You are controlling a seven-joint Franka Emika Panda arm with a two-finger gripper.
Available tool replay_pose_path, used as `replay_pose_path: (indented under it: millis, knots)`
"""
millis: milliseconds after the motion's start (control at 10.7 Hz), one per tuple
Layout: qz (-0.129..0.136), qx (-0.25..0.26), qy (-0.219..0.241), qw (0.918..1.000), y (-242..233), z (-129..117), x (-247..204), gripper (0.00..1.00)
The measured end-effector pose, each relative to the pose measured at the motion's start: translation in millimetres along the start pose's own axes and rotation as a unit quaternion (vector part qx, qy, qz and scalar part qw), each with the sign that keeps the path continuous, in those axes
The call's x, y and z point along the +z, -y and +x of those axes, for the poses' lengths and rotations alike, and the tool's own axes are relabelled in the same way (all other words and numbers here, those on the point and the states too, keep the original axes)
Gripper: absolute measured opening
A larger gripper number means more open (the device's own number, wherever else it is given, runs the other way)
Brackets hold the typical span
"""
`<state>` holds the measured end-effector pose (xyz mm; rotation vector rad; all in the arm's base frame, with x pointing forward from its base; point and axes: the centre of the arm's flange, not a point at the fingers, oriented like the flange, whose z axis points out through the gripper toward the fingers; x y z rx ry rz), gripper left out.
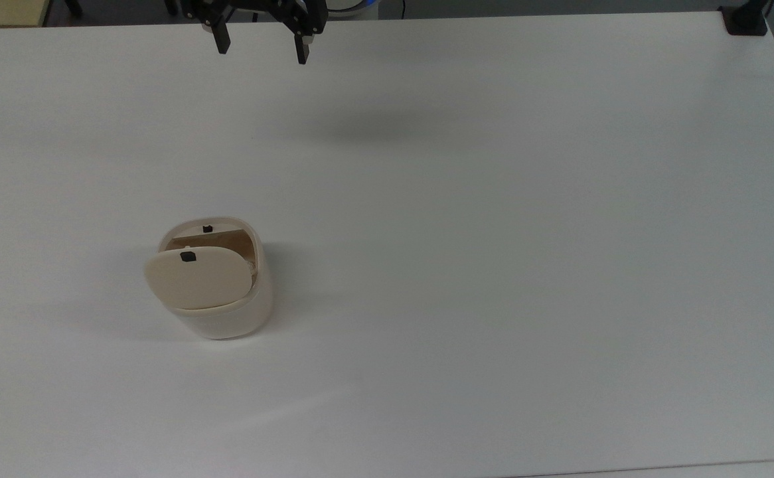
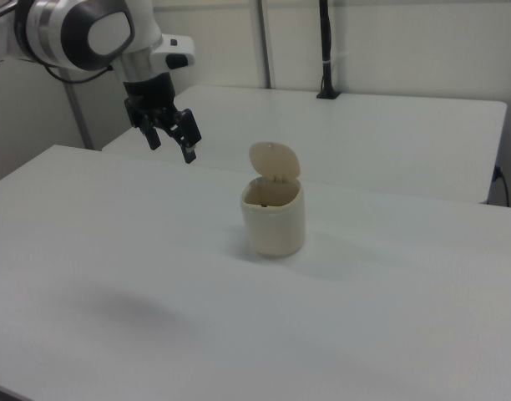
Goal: Open the trash bin
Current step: 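Raise the gripper up and away from the opened bin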
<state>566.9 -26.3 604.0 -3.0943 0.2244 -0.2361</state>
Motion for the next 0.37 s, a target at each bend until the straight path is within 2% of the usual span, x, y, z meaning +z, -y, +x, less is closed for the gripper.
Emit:
replay_pose_path:
  millis: [187,373]
  knots:
    - [-0.001,-0.056,0.006,0.9984,-1.0,0.2,6.8,1.0]
    - [-0.001,-0.078,0.009,0.9969,-4.3,0.0,9.3,1.0]
